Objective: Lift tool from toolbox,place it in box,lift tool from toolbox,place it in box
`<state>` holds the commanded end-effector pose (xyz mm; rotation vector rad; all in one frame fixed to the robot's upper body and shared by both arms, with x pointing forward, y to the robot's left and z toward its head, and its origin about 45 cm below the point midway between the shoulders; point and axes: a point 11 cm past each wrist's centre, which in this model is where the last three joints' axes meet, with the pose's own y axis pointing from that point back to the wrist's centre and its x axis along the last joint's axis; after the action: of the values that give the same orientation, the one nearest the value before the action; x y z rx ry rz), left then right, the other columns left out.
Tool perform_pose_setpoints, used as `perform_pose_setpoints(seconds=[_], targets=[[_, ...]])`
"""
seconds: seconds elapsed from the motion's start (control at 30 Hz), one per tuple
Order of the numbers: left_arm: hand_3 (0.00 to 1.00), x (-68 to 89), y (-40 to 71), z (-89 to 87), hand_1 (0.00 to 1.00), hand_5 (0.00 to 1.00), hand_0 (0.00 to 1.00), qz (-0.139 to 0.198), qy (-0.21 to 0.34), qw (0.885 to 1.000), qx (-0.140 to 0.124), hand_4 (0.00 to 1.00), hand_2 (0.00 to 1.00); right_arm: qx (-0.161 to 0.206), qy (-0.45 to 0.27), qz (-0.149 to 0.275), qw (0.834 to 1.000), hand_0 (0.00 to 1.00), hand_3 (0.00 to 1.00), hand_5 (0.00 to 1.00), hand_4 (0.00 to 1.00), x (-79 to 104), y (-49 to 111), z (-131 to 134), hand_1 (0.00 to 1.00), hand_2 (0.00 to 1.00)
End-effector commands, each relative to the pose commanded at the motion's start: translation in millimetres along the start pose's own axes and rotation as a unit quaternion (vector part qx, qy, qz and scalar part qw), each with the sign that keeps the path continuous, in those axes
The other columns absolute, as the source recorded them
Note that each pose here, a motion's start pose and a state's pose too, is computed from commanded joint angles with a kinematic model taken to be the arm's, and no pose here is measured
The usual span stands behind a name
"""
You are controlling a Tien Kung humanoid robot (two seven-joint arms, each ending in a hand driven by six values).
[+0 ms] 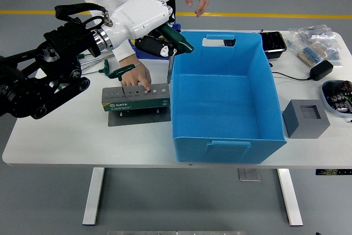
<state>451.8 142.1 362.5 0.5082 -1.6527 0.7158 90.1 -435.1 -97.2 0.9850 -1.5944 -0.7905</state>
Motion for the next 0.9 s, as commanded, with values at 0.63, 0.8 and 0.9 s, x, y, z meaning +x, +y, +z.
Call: perform_pose_setpoints(seconds=[0.63,0.8,0.9], targets=[[0.068,62.5,-32.7,56.1,0.002,0.609,0.094,0.076,0.018,0.994,-0.074,0.823,0.057,0.001,0.011,0.002,1.000,0.667,0.571,0.739,0.832,3.3,-0.4,-4,0.636,0.705],[0.069,20.4,-35.9,78.9,0.002,0.608,0.094,0.043,0.065,0.994,-0.082,0.824,0.059,-0.002,0.011,-0.002,1.000,0.667,0.571,0.738,0.831,0.5,0.0,0,0.639,0.705],[0.069,-9.6,-36.0,90.8,0.002,0.608,0.094,0.013,0.084,0.993,-0.087,0.824,0.059,-0.004,0.009,-0.003,1.000,0.667,0.571,0.738,0.831,-0.7,0.2,2,0.639,0.705]])
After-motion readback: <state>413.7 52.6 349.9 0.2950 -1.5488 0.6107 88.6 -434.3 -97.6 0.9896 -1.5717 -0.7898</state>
